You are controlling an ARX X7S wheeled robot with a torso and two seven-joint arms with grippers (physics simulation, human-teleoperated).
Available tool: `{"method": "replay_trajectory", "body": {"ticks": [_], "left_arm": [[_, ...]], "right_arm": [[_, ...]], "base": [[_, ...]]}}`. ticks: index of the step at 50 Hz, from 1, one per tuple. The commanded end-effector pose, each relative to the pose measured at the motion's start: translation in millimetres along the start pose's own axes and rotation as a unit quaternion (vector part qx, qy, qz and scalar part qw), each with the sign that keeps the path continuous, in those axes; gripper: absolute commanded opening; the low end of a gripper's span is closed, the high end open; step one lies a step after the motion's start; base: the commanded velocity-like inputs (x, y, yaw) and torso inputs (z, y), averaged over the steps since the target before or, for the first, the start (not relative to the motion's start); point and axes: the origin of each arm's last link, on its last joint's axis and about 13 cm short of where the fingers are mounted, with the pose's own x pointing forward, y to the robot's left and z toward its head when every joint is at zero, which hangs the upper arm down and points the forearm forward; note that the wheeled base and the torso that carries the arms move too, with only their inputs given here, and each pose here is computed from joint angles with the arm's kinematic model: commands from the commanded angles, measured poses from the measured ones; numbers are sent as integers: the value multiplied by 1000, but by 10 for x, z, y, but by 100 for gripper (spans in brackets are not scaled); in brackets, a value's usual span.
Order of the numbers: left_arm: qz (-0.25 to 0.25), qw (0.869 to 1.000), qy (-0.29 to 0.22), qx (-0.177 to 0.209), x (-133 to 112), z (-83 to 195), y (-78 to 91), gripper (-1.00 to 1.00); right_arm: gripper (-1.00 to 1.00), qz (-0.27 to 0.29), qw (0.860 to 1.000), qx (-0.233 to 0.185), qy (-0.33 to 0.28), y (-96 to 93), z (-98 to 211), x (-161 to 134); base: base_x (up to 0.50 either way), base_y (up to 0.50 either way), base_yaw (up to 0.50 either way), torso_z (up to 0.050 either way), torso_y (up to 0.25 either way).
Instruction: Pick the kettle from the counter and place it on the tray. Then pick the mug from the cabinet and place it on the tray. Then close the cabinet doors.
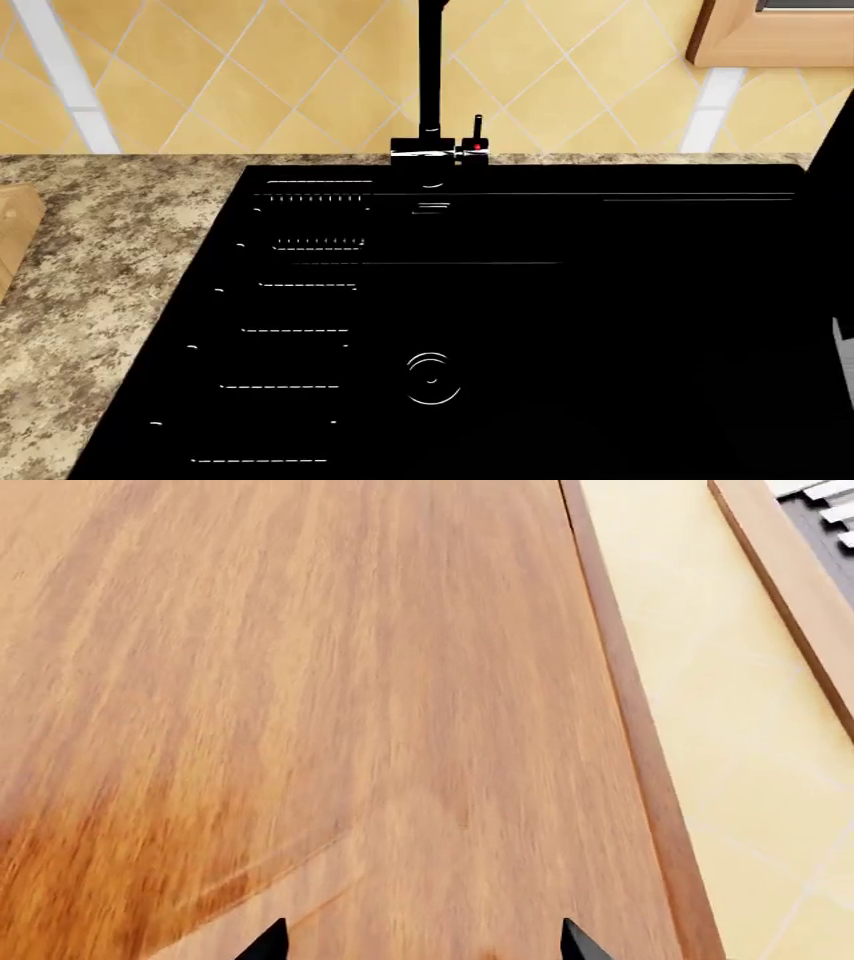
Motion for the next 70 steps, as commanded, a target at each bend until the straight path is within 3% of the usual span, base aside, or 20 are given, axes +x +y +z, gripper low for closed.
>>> {"method": "replay_trajectory", "body": {"ticks": [1, 15, 27, 30, 36, 40, 46, 53, 59, 70], "left_arm": [[1, 1000, 1, -1, -5, -6, 5, 100], [7, 1000, 5, -3, -22, -48, 34, 100], [9, 1000, 9, -4, -32, -78, 47, 100], [12, 1000, 9, -6, -36, -67, 51, 100], [11, 1000, 7, -7, -32, -54, 45, 100], [11, 1000, 7, -7, -29, -51, 43, 100], [11, 1000, 7, -7, -29, -54, 47, 100], [12, 1000, 11, -7, -39, -84, 57, 100], [14, 1000, 13, -8, -54, -107, 70, 100], [18, 1000, 17, -9, -77, -141, 88, 100]], "right_arm": [[100, 3, 939, -7, 345, -113, -1303, -37], [100, 24, 903, -138, 406, -119, -1625, -152], [100, 38, 877, -212, 430, -140, -1801, -221], [100, 45, 905, -128, 402, -73, -1488, -129], [100, 67, 928, -39, 366, 5, -1211, -64], [100, 64, 928, -25, 366, -2, -1235, -66], [100, 53, 923, -39, 379, -33, -1353, -84], [100, 40, 898, -108, 424, -88, -1645, -167], [100, 33, 865, -204, 458, -134, -1929, -273], [100, 35, 835, -272, 476, -156, -2156, -361]], "base": [[0, 4, 5, 0, 0], [4, 4, 6, 0, 0], [6, 3, 5, 0, 0], [4, 1, 4, 0, 0], [2, 2, 3, 0, 0], [3, 1, 1, 0, 0], [4, 1, 3, 0, 0], [2, 2, 3, 0, 0], [6, 4, 5, 0, 0], [4, 3, 4, 0, 0]]}}
